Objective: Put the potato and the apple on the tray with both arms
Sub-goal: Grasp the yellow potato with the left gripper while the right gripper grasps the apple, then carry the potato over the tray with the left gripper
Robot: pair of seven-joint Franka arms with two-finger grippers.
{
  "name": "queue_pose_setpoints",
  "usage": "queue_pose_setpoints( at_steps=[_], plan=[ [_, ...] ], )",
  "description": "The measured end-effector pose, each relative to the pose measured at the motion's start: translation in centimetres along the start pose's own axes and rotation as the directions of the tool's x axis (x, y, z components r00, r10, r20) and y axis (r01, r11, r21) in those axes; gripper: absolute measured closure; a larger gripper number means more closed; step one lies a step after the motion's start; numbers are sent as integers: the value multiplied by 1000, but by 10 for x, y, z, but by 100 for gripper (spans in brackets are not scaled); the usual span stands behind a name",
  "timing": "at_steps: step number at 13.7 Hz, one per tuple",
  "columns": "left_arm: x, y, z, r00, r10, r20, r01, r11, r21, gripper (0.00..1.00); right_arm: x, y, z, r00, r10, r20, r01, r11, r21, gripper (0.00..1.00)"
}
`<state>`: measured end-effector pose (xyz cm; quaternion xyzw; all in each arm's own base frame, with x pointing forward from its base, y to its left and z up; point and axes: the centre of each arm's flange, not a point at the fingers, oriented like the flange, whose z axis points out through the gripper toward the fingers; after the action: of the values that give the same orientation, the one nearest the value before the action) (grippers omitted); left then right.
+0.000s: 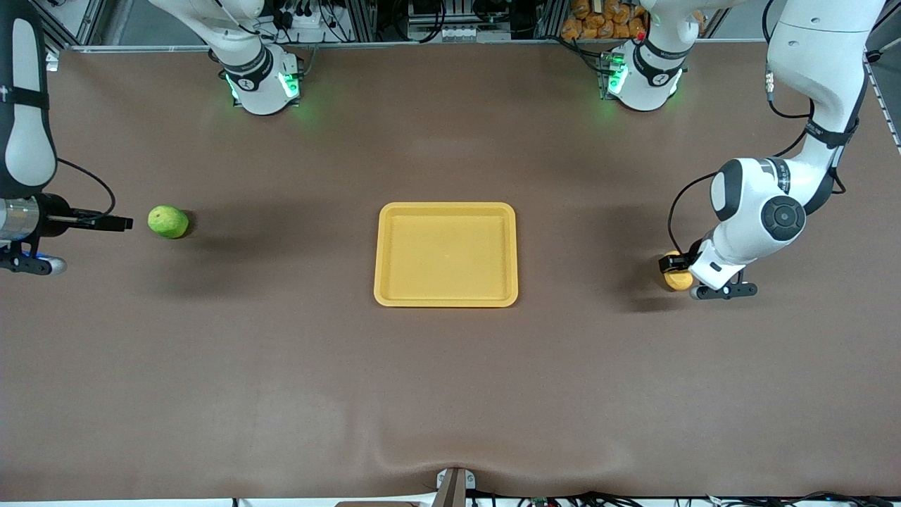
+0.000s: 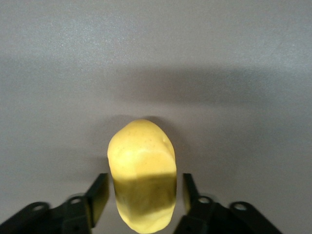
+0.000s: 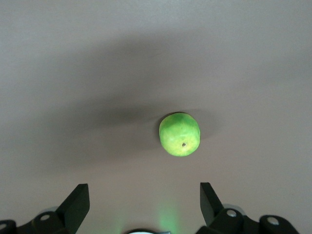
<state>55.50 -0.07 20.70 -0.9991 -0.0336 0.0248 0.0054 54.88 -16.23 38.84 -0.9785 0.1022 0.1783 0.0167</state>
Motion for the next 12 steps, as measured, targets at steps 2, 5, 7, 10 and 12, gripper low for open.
queue_pose_setpoints(
  at_steps=[2, 5, 7, 10, 12],
  plan=[
    [0, -5, 2, 1000, -8, 3, 8, 1000, 0, 43, 1, 3, 16, 1000, 4, 2, -4, 1000, 1, 0],
    [5, -8, -3, 1000, -8, -11, 8, 1000, 1, 49, 2, 7, 38, 1000, 10, -7, -10, 1000, 1, 0],
    [10, -4, -12, 1000, 2, -31, -2, 1000, 0, 49, 2, 11, 55, 1000, 17, -16, -17, 1000, 2, 0],
    [16, 18, -34, 998, 40, -56, -40, 999, -5, 49, 1, 17, 81, 999, 17, -38, -17, 1000, 2, 0],
    [15, 37, -49, 996, 72, -48, -72, 997, -8, 49, 0, 23, 94, 999, 10, -51, -10, 1000, 1, 0]
  ],
)
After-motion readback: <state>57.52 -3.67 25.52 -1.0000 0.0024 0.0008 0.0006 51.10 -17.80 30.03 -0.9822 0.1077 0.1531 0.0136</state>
